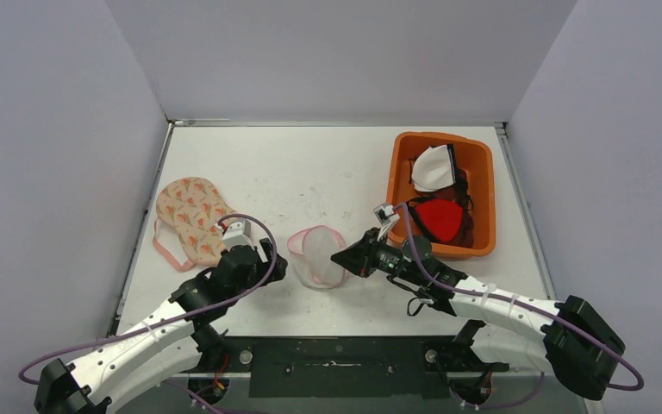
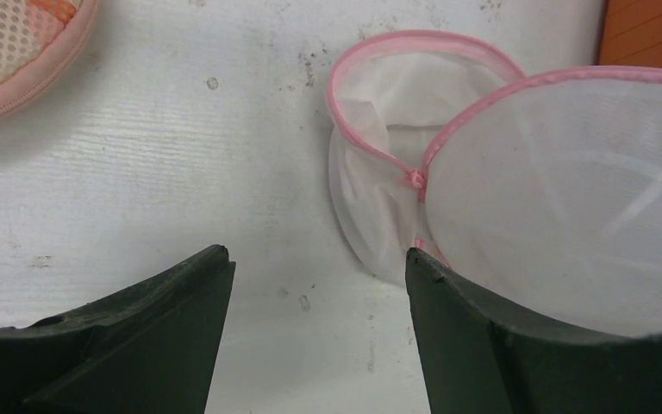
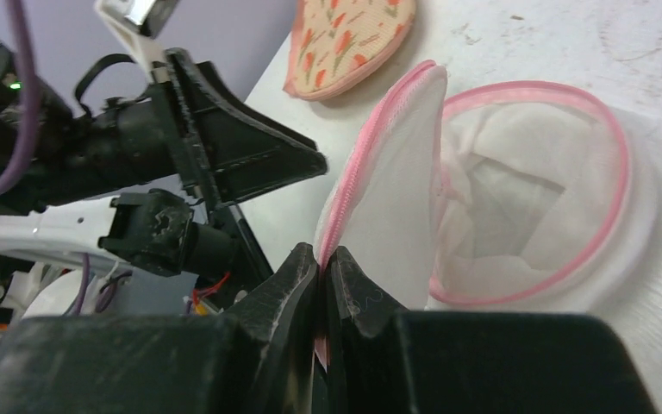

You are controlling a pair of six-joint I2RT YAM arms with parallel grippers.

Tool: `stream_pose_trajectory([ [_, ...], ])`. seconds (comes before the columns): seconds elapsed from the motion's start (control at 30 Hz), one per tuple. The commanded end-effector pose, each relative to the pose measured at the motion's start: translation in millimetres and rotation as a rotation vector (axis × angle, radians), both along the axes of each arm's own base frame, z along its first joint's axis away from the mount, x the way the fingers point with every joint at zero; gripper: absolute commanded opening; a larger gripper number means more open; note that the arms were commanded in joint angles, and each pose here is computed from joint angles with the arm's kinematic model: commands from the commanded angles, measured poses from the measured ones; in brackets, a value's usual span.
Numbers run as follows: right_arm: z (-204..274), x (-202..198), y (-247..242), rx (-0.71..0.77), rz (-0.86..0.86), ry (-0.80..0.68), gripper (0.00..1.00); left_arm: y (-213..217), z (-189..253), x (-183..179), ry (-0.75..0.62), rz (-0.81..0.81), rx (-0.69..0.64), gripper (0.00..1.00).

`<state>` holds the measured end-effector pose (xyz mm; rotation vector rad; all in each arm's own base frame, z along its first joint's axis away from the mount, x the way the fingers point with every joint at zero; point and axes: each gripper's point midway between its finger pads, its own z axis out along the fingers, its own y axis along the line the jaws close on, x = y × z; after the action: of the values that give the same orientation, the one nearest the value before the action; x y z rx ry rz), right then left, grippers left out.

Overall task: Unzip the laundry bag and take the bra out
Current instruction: Close the laundry bag at the center of the board.

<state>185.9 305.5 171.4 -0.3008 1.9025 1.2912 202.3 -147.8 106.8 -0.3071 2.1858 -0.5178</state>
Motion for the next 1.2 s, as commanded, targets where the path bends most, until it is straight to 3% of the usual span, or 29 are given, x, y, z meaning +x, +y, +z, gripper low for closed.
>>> stream_pose_trajectory([
  [0.0, 49.3, -9.1, 19.1, 0.16, 0.134, -0.096, 0.05, -7.9, 1.2, 7.7, -0.024, -0.01, -0.027, 0.71],
  [0.23, 28.2, -9.6, 34.0, 0.158, 0.251, -0.031, 0.05, -2.0, -15.6, 6.9, 0.003, 0.01, -0.011, 0.7],
  [0.93, -34.7, 62.9, 23.7, -0.012, 0.149, -0.01, 0.06, -13.9, -20.9, 7.7, -0.007, -0.048, -0.04, 0.7],
  [1.03, -48.2, 71.8, 10.9, -0.034, 0.095, 0.013, 0.14, -17.6, -14.1, 9.9, -0.022, -0.058, -0.054, 0.71],
  [1.17, -62.2, 80.0, -3.7, -0.094, 0.003, 0.03, 0.52, -26.8, 4.0, 15.1, -0.065, -0.082, -0.09, 0.71],
])
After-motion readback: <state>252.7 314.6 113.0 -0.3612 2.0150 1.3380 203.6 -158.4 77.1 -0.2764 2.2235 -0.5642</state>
